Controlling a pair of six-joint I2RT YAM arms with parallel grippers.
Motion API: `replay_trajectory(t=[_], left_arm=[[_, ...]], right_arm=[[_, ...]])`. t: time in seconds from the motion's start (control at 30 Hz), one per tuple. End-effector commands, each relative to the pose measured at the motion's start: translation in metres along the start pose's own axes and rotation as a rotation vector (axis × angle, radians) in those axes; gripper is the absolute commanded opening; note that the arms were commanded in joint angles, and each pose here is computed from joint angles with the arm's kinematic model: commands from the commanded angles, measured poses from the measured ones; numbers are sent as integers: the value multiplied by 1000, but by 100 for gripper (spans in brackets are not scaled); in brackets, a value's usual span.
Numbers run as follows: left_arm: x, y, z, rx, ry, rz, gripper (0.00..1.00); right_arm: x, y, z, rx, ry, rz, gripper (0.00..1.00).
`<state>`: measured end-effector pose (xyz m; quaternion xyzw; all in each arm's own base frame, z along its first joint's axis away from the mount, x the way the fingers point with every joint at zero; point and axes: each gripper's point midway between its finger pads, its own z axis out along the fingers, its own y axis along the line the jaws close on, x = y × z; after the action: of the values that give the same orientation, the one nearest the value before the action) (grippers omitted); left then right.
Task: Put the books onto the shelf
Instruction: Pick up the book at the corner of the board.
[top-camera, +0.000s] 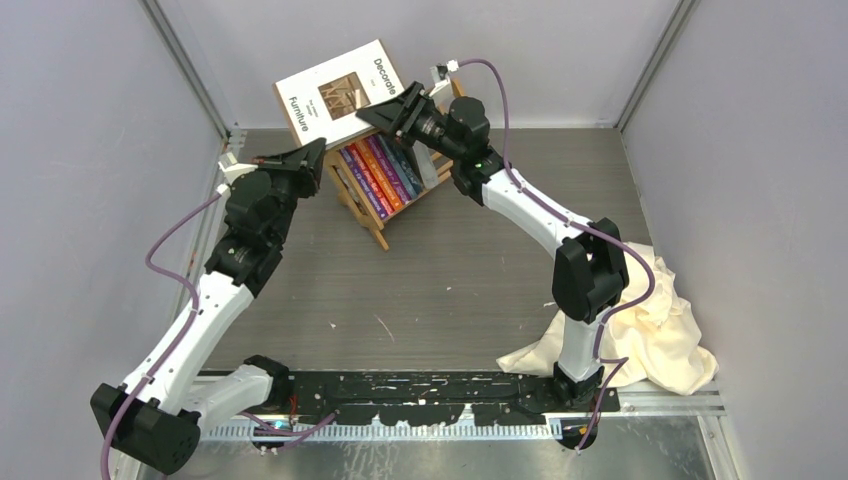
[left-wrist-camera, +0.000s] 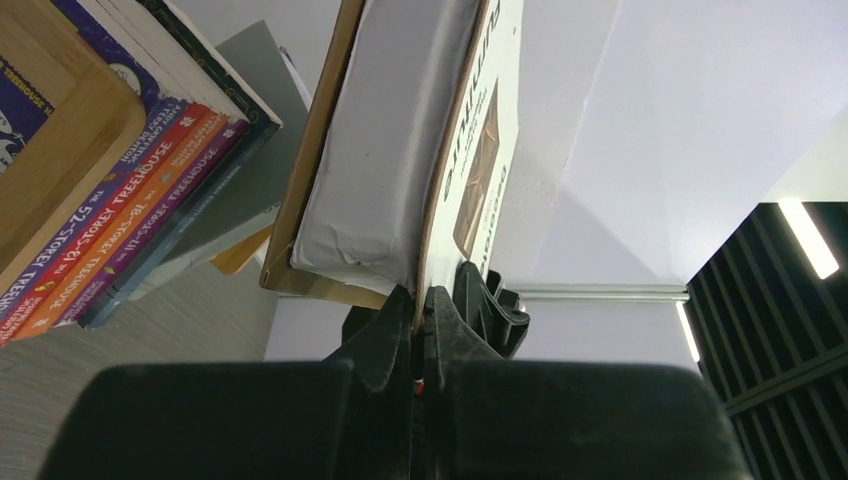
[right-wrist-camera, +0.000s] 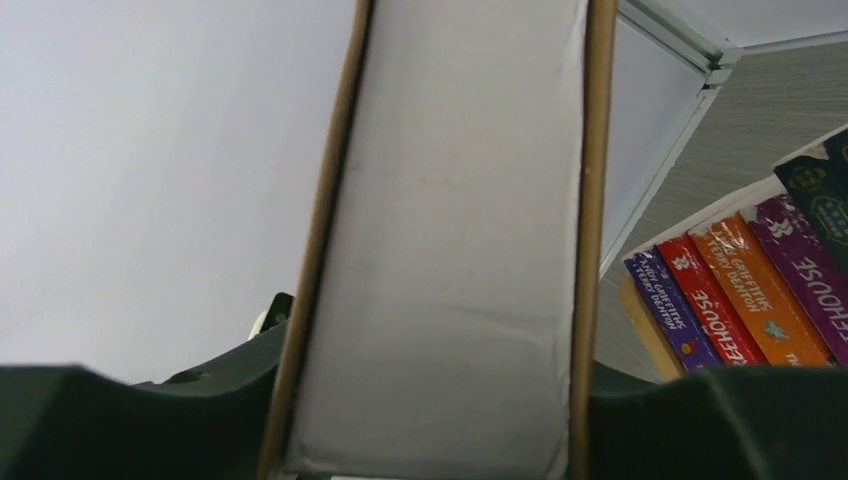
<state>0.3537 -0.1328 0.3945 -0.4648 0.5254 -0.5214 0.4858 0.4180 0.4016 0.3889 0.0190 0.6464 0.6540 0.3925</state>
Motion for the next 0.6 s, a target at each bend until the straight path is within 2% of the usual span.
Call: replay_trajectory(t=[0.0,0.17,0.27,0.37,0.57], left_arm=[[-2,-39,-9,111,-1,-5,0],[-3,-36,-11,103,-4,-5,0],[-4,-35,-13,100,-7,-4,15],[-5,-34,-14,96,-10,-1,22],[-8,-30,-16,83,-21,6,36]], right_arm=[[-22,40,-7,-100,-58,-65,51],[-25,39,-9,-98,-61,-69,49],[-28,39,-11,-99,-62,-73,48],[-30,39,-12,-101,-60,-79,44],[-36,40,-16,-103,-61,-92,44]])
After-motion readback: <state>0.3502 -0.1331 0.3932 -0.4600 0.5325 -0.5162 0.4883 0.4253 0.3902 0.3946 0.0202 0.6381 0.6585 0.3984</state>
